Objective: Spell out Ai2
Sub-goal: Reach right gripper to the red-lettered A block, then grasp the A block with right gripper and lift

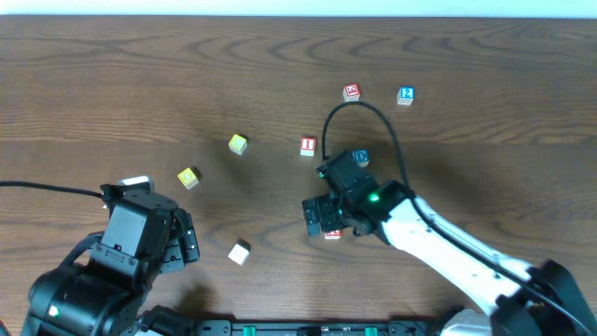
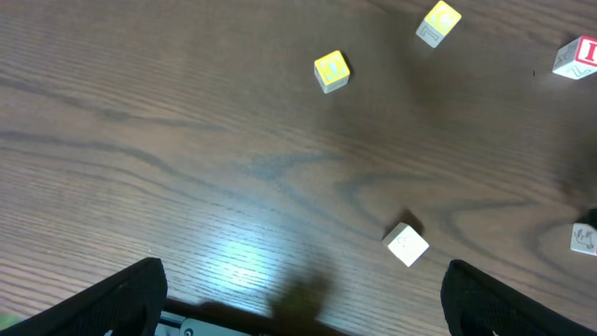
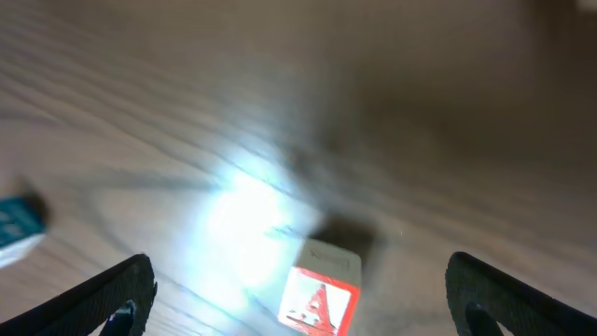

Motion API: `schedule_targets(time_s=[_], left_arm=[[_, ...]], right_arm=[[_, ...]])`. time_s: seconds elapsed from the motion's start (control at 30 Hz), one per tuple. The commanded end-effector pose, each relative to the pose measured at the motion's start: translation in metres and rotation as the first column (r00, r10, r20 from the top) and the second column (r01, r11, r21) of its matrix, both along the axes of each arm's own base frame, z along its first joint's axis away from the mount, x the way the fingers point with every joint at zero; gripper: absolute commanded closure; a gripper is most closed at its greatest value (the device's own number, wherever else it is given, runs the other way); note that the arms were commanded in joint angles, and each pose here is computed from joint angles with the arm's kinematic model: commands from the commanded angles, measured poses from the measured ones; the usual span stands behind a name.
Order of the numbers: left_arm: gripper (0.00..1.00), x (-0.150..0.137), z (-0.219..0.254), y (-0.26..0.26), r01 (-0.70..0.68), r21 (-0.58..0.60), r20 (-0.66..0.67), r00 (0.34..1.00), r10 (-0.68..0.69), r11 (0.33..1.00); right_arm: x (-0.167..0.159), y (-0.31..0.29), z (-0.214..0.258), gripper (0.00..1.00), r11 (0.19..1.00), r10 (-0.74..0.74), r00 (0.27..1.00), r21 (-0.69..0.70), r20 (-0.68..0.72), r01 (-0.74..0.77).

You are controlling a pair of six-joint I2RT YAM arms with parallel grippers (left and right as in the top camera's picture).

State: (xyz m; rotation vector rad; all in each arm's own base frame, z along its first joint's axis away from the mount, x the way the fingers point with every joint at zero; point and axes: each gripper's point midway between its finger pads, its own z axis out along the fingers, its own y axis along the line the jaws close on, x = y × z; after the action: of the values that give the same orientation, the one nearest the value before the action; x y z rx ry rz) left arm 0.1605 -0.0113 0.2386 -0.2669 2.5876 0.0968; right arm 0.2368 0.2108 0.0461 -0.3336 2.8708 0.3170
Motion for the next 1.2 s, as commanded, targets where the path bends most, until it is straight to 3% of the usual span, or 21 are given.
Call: schedule_targets(time_s=[0.0,0.1,0.33,0.53,0.77,0.87,1.17], left_arm=[[0.05,0.0,0.0,0.001,-0.007,-0.002,0.001,1.0,0.007,1.0],[0.05,0.0,0.0,0.001,-0.007,-0.003,0.002,1.0,0.007,1.0],[0.05,0.003,0.001,-0.001,-0.007,-0.009,0.015,1.0,0.007,1.0],[0.05,0.003,0.002,-0.001,-0.007,-0.009,0.018,1.0,0.007,1.0],[0.05,0.004,0.002,-0.001,-0.007,-0.009,0.019,1.0,0.007,1.0],[0.05,0.003,0.002,-0.001,-0.007,-0.009,0.018,1.0,0.007,1.0],[0.05,0.004,0.002,0.0,-0.008,-0.007,0.021,1.0,0.008,1.0]], right_arm=[[0.004,-0.005,-0.005,0.01,0.996,-0.079,0.997,-0.043,-0.002,0.078],[0.002,-0.006,-0.006,0.02,0.994,-0.1,0.995,-0.045,-0.013,0.1],[-0.004,-0.006,-0.012,0.15,0.985,-0.165,0.985,-0.055,-0.05,0.163],[-0.016,-0.005,-0.028,0.17,0.982,-0.167,0.981,-0.101,-0.095,0.157],[-0.021,-0.001,-0.033,0.28,0.981,-0.173,0.979,-0.11,-0.108,0.161],[-0.023,0.0,-0.033,0.28,0.98,-0.179,0.977,-0.105,-0.119,0.167],[-0.028,0.001,-0.041,0.49,0.978,-0.187,0.972,-0.125,-0.141,0.17]])
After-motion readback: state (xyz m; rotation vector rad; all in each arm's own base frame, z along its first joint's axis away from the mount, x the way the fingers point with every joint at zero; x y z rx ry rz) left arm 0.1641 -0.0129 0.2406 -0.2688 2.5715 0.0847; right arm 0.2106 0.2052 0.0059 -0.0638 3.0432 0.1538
